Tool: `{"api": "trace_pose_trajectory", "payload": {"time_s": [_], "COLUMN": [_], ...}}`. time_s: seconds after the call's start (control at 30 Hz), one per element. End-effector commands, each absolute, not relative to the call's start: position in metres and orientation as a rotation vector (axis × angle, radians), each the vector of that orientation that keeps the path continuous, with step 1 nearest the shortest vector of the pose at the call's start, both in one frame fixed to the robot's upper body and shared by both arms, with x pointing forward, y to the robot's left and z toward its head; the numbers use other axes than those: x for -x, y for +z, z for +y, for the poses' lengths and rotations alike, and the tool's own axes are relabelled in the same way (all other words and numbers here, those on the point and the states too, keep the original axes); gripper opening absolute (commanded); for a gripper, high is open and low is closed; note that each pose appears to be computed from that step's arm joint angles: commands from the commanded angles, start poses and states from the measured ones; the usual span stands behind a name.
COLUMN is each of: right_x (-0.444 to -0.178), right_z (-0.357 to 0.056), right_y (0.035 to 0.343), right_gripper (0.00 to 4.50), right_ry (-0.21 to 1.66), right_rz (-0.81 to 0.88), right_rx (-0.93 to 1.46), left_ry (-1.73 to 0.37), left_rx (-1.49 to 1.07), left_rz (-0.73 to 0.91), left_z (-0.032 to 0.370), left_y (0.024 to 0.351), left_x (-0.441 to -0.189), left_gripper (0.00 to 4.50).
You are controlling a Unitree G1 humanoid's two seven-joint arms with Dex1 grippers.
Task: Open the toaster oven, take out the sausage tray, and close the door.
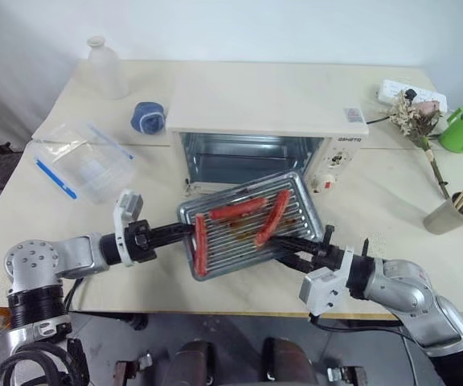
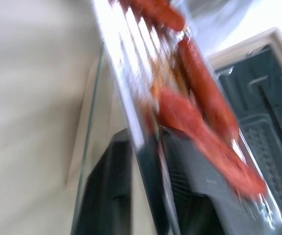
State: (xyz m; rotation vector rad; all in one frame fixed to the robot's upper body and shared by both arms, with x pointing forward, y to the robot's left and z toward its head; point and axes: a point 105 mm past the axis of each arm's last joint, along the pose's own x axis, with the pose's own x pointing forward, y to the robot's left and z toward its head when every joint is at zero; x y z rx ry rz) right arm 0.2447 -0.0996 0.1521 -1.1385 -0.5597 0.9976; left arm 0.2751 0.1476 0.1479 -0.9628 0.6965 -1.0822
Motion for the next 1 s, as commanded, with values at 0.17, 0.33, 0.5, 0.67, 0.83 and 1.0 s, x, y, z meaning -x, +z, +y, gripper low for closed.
{"api": "trace_pose_trajectory", "payload": {"time_s": [0.17,0.33,0.5,0.67,0.83,1.0], "right_x": [-0.238,-0.236,-0.231,-0.23,-0.246,-0.262], "right_z": [-0.103,-0.109,-0.126,-0.135,-0.154,-0.179], "right_y": [0.172,0.176,0.176,0.181,0.192,0.182], "right_gripper": [4.06,4.47,4.47,4.47,4.47,4.47], "right_ry": [1.027,1.039,1.076,1.098,1.016,0.951], "right_rz": [-0.504,-0.467,-0.344,-0.285,-0.269,-0.174], "right_rx": [0.921,0.896,0.787,0.647,0.522,0.425], "left_ry": [-1.136,-1.088,-1.025,-0.933,-0.811,-0.694], "left_rx": [1.037,1.051,1.092,1.13,1.175,1.242], "left_rz": [0.629,0.627,0.638,0.598,0.523,0.457], "left_z": [0.146,0.155,0.177,0.195,0.219,0.237], "left_y": [0.17,0.167,0.155,0.146,0.14,0.128], "left_x": [-0.259,-0.252,-0.234,-0.224,-0.212,-0.192], "left_gripper": [0.0,0.0,0.0,0.0,0.0,0.0]}}
